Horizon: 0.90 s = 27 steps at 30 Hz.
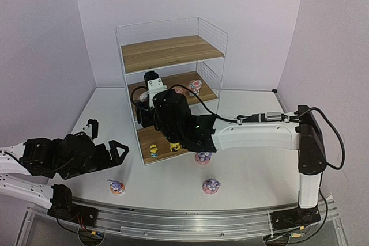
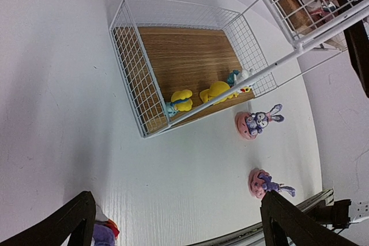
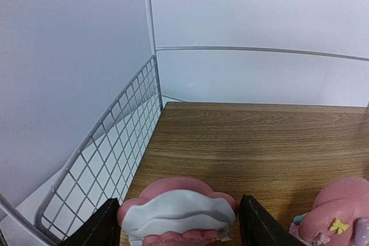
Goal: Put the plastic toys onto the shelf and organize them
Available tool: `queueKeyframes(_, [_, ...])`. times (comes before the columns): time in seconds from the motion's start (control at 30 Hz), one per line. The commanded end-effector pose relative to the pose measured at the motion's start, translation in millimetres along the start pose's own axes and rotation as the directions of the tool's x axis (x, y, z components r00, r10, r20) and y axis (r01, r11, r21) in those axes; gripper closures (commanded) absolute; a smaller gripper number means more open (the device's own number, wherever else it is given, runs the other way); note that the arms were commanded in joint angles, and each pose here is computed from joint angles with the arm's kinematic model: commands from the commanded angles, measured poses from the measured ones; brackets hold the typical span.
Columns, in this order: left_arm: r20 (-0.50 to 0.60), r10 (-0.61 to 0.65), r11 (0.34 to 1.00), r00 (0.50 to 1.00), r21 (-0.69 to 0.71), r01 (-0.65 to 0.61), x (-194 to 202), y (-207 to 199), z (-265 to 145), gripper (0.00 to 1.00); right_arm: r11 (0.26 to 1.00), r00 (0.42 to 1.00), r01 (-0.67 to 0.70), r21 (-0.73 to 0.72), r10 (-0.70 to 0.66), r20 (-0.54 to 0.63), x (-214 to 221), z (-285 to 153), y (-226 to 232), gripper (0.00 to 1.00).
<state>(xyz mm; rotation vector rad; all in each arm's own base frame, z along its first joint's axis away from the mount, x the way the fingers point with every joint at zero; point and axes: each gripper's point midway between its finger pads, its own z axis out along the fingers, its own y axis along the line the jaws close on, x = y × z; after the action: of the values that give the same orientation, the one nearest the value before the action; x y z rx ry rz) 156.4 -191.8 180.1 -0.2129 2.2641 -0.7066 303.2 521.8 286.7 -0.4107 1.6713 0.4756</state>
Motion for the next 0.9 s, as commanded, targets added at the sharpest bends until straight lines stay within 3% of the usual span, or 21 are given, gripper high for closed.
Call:
queueKeyframes(0.0, [0.029,-0.015,1.000,0.999,0.011,0.014,-6.8,2.1,-5.2,0.00,1.000,1.000,-0.008,0.022,0.008,0.017,-1.1,1.7,-1.2,0.28])
queueKeyframes(0.43, [0.020,-0.016,1.000,1.000,0.020,0.016,-4.8,1.7,-5.2,0.00,1.000,0.999,0.001,-0.010,-0.001,0.042,-19.7,-15.7,9.4,0.22])
queueKeyframes(0.87, [0.009,0.008,0.996,1.000,0.090,-0.009,-4.1,-13.8,-6.1,0.00,0.996,0.998,-0.067,-0.064,0.068,0.011,-35.5,-86.7,-8.2,0.08])
